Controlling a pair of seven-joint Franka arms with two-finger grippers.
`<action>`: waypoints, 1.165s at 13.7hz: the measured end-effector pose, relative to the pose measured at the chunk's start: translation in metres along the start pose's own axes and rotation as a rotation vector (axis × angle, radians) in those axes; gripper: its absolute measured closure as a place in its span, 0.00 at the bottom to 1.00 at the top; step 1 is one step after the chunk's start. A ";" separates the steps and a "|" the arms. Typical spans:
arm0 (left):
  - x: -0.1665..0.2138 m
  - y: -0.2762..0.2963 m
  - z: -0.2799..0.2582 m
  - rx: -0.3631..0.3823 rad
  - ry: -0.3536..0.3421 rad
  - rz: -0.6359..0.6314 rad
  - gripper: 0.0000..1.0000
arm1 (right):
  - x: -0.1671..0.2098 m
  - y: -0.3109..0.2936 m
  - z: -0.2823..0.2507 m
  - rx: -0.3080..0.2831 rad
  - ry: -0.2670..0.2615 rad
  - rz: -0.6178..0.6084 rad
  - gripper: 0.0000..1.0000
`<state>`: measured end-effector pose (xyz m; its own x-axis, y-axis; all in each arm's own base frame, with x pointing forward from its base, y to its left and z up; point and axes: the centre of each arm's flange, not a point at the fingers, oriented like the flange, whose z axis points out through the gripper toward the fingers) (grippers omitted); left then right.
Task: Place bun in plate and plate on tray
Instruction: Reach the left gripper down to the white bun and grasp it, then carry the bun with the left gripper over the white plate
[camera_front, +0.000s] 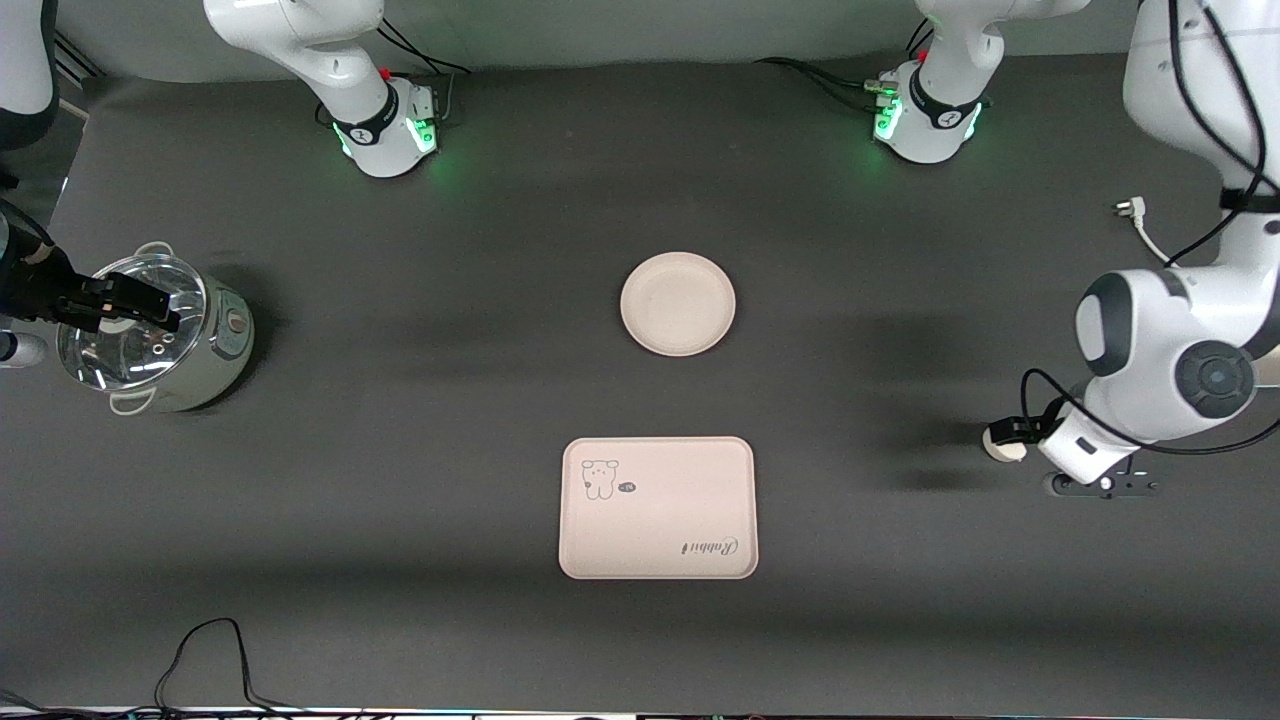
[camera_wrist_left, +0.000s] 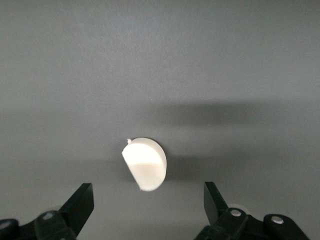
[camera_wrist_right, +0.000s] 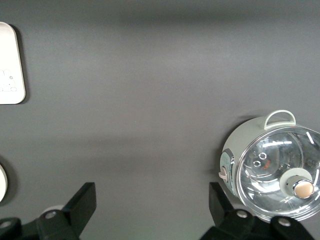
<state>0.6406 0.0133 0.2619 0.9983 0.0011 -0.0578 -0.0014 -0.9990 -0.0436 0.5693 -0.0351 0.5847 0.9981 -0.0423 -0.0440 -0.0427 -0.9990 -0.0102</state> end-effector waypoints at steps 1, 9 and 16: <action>-0.001 0.000 0.019 0.001 0.001 -0.013 0.01 | 0.000 0.000 0.000 0.000 0.000 0.000 0.00; -0.008 0.002 0.078 0.001 0.016 -0.052 0.37 | 0.000 0.000 0.001 0.000 -0.002 0.000 0.00; -0.010 0.041 0.031 -0.018 -0.029 0.007 0.85 | 0.000 0.000 0.001 0.000 -0.002 0.000 0.00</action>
<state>0.6286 -0.0267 0.2302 0.9962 -0.0052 -0.0871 -0.0074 -0.9997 -0.0253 0.5692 -0.0352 0.5838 0.9981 -0.0423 -0.0458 -0.0428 -0.9990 -0.0102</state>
